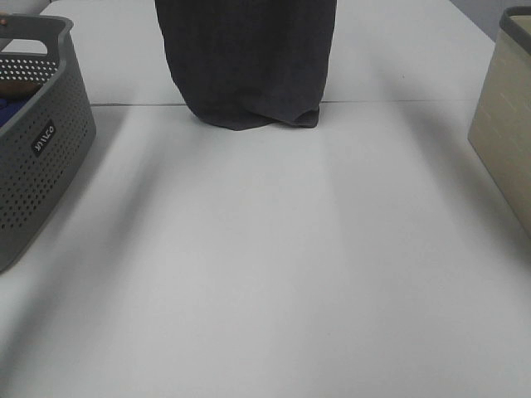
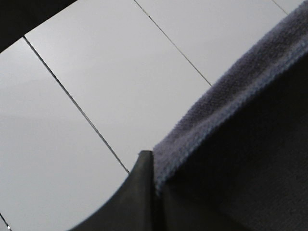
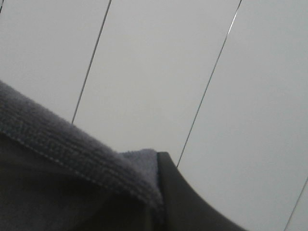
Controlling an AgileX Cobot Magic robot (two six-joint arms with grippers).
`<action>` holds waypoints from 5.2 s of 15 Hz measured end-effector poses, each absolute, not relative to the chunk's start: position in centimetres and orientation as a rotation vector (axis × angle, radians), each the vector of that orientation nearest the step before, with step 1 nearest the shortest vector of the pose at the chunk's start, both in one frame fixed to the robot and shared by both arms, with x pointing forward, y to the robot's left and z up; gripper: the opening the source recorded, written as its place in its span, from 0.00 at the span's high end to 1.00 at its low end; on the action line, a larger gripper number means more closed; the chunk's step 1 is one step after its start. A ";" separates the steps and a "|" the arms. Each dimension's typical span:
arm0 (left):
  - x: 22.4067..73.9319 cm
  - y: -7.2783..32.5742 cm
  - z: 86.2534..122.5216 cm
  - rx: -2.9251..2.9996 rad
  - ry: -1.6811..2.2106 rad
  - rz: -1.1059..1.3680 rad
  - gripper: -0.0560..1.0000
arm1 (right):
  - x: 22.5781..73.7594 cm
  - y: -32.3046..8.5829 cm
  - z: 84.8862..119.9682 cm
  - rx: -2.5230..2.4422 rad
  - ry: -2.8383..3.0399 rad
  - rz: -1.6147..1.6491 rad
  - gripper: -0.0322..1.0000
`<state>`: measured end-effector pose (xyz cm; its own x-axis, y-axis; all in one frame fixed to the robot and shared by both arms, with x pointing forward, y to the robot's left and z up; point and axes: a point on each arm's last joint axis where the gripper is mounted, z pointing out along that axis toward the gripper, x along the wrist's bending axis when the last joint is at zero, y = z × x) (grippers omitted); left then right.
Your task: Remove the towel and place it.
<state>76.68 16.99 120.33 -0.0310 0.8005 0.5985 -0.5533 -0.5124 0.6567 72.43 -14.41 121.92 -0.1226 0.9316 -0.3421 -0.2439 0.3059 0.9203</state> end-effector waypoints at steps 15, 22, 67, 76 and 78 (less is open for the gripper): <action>69.4 14.6 118.0 2.109 1.208 0.879 0.95 | 64.1 -15.6 120.8 1.413 2.080 0.837 0.96; 68.0 14.5 117.9 2.154 1.216 0.761 0.95 | 61.6 -16.2 120.6 1.450 2.194 0.754 0.96; 40.5 18.4 95.9 2.298 1.673 -0.876 0.95 | 37.6 -21.4 99.4 2.344 2.645 0.059 0.96; 41.1 18.2 93.1 2.287 1.797 -1.057 0.95 | 39.4 -20.6 95.7 2.386 2.741 -0.175 0.96; 41.8 18.0 92.5 2.327 1.799 -1.061 0.95 | 39.7 -20.5 95.0 2.395 2.764 -0.221 0.96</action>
<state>41.78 18.00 92.49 0.1076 0.8514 -0.5134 0.8614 -0.3376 -0.3794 39.68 -20.45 94.95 -0.0692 0.9505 0.3028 0.8903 0.1958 -0.4112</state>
